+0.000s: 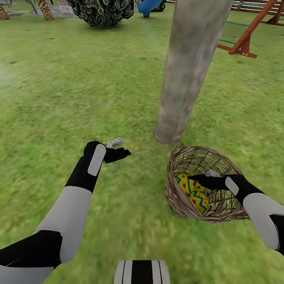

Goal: Take the three Easter eggs out of the wicker basket on the lawn in the garden, then place them on the lawn next to a single tree (choose any tree) so that all three eggs are next to the same tree and none are left in the basket.

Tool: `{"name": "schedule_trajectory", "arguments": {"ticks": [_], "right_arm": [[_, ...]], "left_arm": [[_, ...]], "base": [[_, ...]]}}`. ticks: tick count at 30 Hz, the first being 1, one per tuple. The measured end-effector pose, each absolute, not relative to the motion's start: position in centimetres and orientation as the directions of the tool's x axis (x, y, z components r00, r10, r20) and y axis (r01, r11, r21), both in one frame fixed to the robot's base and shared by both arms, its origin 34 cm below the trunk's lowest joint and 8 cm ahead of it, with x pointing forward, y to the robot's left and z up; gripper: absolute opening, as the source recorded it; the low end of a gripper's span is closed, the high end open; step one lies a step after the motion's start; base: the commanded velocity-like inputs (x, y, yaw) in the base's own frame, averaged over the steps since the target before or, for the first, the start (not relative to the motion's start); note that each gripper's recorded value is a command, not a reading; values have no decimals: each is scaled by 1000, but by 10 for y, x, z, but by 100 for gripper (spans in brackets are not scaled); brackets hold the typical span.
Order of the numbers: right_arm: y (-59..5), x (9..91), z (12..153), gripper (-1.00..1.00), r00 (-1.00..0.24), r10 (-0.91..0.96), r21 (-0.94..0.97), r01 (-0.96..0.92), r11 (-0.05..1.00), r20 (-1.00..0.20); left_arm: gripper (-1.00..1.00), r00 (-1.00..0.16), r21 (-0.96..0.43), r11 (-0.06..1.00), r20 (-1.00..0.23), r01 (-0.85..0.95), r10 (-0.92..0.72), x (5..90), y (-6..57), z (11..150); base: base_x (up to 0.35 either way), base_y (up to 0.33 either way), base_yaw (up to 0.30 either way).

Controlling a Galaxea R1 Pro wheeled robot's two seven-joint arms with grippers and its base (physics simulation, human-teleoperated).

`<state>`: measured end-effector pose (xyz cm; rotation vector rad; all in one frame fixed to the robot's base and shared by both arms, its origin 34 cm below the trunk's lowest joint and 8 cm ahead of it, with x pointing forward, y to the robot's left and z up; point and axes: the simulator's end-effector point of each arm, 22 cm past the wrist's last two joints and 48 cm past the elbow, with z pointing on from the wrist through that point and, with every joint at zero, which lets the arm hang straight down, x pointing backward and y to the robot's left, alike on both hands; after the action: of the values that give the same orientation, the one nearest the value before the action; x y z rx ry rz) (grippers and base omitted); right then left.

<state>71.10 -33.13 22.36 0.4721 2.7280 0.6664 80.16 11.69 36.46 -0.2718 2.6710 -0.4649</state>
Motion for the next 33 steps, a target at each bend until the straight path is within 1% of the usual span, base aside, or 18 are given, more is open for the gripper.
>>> {"name": "schedule_trajectory", "arguments": {"ticks": [33], "right_arm": [[-327, 710, 220, 100, -906, 379, 505, 240, 829, -190]], "left_arm": [[100, -899, -359, 925, -354, -122, -256, 800, 117, 357]], "base": [[0, 0, 0]]}}
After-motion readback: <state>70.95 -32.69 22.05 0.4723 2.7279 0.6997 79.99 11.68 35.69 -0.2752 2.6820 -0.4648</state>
